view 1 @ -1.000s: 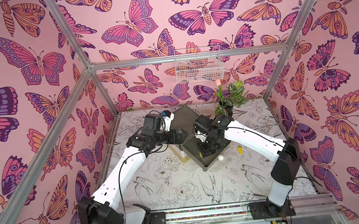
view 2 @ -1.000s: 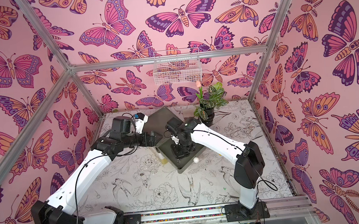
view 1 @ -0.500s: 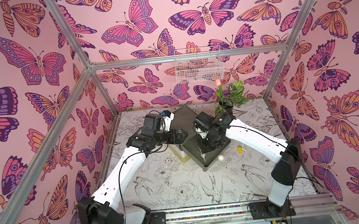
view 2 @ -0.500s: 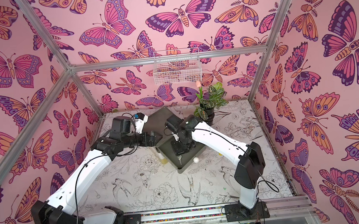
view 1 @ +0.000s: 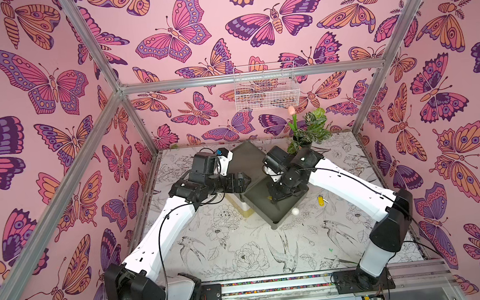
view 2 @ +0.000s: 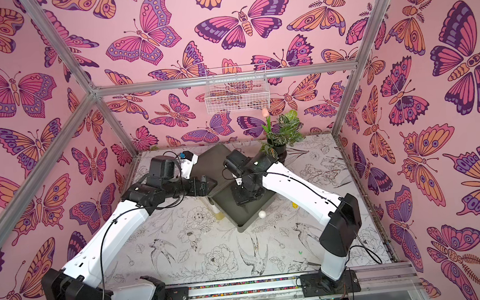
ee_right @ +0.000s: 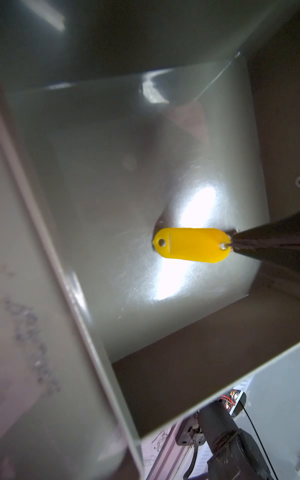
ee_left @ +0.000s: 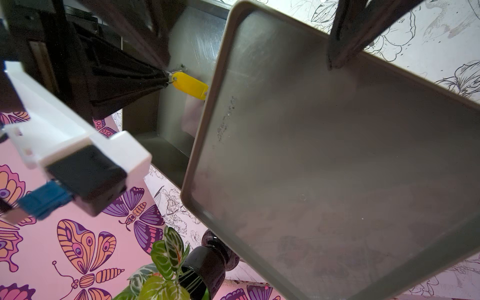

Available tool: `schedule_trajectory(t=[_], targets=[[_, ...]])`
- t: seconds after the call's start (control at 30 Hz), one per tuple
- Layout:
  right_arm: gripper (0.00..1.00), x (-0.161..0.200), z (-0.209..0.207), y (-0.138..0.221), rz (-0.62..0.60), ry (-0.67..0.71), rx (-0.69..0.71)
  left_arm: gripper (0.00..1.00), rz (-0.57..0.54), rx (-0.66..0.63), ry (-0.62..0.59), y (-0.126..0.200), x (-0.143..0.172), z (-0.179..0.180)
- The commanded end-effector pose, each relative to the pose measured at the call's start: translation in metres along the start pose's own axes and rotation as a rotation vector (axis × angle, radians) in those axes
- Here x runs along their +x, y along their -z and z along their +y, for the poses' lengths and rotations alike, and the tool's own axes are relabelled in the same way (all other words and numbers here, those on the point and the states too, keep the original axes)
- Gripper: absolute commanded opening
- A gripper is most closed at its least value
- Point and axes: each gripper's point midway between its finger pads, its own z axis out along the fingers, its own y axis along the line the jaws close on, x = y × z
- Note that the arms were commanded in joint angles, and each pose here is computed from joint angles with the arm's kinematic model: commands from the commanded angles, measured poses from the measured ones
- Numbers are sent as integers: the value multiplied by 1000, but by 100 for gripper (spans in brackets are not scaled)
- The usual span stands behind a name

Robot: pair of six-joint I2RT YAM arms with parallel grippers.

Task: Take the keys out of the drawer
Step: Pick up the key from the drawer.

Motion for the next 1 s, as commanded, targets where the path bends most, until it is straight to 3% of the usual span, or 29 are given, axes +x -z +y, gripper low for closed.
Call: schedule_trajectory(t=[0.0, 0.63, 0.97], targets=[[0, -14, 0, 23, -91, -1, -6, 100, -2, 9, 7, 13, 2, -4], [0, -40, 2, 70, -322, -25, -41, 100, -107, 226, -52, 45, -14, -57], [0, -68, -15, 115, -427, -44, -61, 100, -153, 392, -167, 64, -15, -99]])
